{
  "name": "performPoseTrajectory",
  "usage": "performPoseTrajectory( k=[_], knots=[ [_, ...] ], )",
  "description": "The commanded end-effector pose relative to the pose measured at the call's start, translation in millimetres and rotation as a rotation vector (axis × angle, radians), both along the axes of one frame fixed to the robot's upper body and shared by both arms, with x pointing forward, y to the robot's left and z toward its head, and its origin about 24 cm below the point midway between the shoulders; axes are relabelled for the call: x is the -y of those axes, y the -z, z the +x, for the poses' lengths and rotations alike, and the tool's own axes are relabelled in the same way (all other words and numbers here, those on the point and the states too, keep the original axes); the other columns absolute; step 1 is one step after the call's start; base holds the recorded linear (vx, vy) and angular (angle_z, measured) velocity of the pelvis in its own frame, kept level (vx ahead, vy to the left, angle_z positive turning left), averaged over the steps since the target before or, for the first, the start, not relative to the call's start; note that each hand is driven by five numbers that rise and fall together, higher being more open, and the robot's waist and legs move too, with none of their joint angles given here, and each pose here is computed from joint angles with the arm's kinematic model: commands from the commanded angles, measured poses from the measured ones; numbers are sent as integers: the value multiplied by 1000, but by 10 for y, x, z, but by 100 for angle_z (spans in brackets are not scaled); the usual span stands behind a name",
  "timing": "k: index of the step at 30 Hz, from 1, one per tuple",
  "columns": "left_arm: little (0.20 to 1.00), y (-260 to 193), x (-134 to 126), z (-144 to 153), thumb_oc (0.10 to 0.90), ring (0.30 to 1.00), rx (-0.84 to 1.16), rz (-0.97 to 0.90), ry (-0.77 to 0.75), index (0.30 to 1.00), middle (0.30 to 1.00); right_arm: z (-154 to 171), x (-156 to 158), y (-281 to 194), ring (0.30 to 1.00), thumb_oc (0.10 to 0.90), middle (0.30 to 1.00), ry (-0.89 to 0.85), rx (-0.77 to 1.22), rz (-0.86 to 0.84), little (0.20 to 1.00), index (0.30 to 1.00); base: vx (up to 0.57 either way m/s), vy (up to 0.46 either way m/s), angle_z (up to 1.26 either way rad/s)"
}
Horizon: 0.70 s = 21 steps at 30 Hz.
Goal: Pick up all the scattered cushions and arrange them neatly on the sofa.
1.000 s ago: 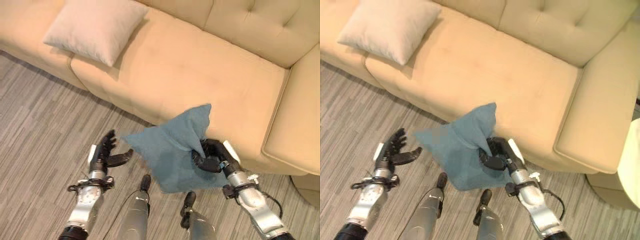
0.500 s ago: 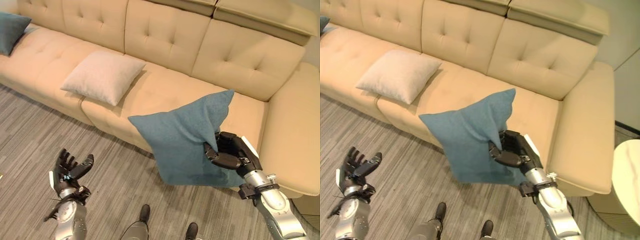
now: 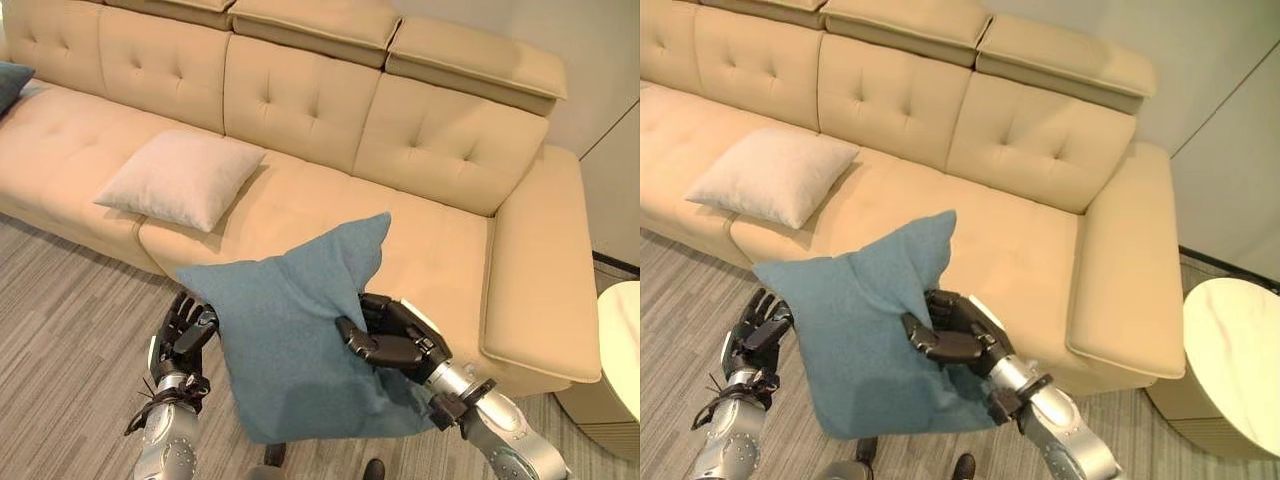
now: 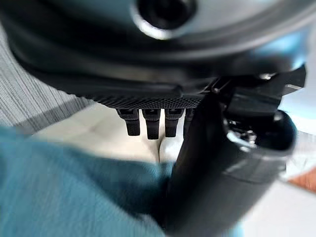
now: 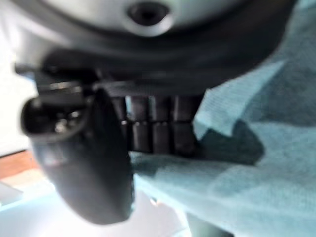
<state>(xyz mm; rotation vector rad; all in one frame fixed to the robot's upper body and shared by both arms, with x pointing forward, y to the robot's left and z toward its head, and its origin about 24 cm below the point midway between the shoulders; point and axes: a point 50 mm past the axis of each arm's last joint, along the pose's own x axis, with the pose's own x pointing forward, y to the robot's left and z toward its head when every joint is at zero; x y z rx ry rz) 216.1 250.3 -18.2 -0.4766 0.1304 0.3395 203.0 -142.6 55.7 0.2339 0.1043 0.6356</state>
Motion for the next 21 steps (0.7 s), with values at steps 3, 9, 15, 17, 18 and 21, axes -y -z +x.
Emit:
performPoseTrajectory(
  k=[3,9,15,17,18,21],
  knots=[
    [684,-70,401,225,656,684,134,-128,243,684,684,-92,-406,-810,300,400,300,-305,336,360,300,300,-11,1,-3],
    [300,-190,583,219,400,300,221,-170,327,300,300,-67,-374,-654,300,400,300,-265,289,322,300,300,-2,1,-2],
    [300,-365,544,252,400,300,298,-133,321,300,300,-12,-221,-534,300,400,300,-173,284,229,300,300,-10,65,0],
    [300,-438,549,266,400,300,334,-135,321,300,300,-13,-106,-424,300,400,300,-102,254,196,300,300,-5,149,6],
    [300,-480,548,262,400,300,353,-129,327,300,300,-33,-54,-375,300,400,300,-75,241,175,300,300,15,190,7],
    [300,-557,560,237,400,300,396,-112,354,300,300,-105,96,-193,300,400,300,12,203,94,300,300,30,273,13]
  ],
)
